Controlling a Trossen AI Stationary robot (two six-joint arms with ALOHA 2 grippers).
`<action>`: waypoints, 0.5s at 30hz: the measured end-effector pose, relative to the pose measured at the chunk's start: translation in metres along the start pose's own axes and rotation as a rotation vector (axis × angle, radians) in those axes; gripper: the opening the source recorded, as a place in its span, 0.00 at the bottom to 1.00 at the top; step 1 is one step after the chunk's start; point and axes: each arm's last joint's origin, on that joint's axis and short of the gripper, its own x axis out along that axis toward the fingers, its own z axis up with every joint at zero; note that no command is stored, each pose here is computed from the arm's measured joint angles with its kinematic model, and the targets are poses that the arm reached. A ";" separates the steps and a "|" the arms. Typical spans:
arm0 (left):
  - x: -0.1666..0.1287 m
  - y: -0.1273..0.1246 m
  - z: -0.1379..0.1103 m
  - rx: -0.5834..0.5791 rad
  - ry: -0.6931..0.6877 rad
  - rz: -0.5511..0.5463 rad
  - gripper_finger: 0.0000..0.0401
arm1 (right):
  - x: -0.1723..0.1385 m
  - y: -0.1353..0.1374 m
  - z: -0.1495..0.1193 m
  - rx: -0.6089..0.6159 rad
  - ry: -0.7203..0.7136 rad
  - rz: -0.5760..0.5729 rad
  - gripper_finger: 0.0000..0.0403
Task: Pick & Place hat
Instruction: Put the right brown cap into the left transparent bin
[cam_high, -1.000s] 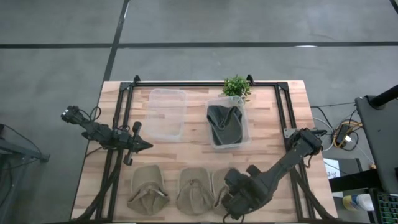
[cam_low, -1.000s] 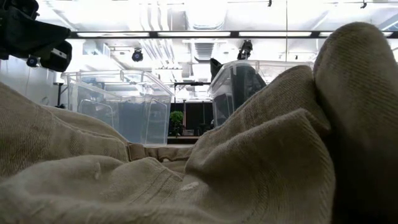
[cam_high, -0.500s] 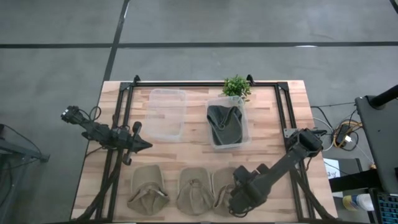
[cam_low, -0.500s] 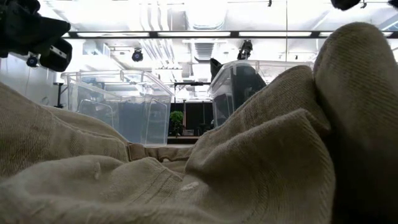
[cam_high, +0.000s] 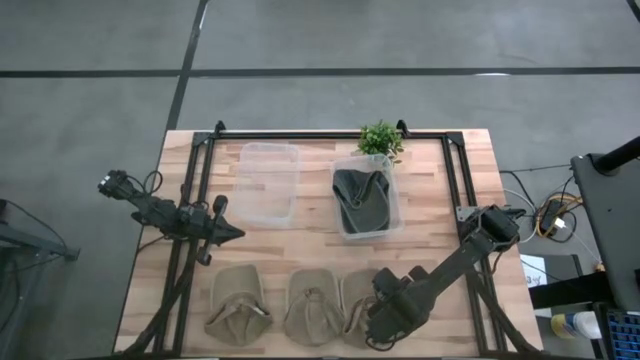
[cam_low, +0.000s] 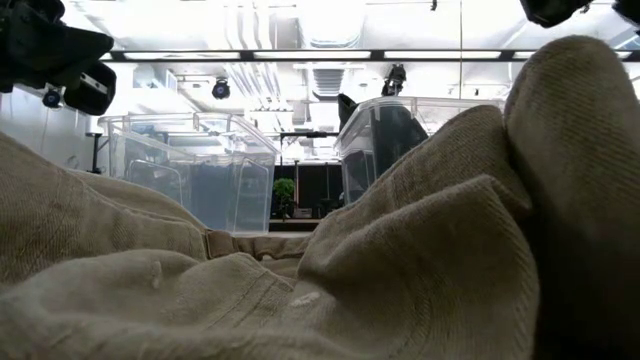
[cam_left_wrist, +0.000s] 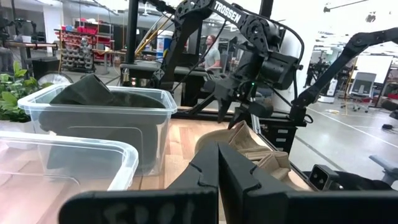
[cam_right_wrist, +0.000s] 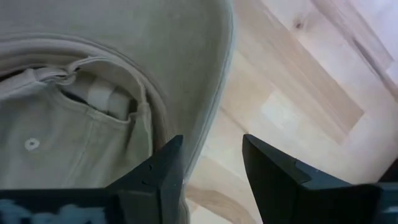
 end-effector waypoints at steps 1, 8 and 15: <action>0.000 0.000 0.000 0.000 0.000 0.000 0.00 | -0.002 -0.001 0.000 0.001 0.000 0.008 0.40; 0.001 0.000 -0.005 0.006 0.014 0.002 0.00 | 0.001 -0.001 0.001 0.052 0.001 0.024 0.43; 0.001 0.000 -0.005 0.006 0.014 0.002 0.00 | 0.019 0.001 0.000 0.063 0.017 0.054 0.44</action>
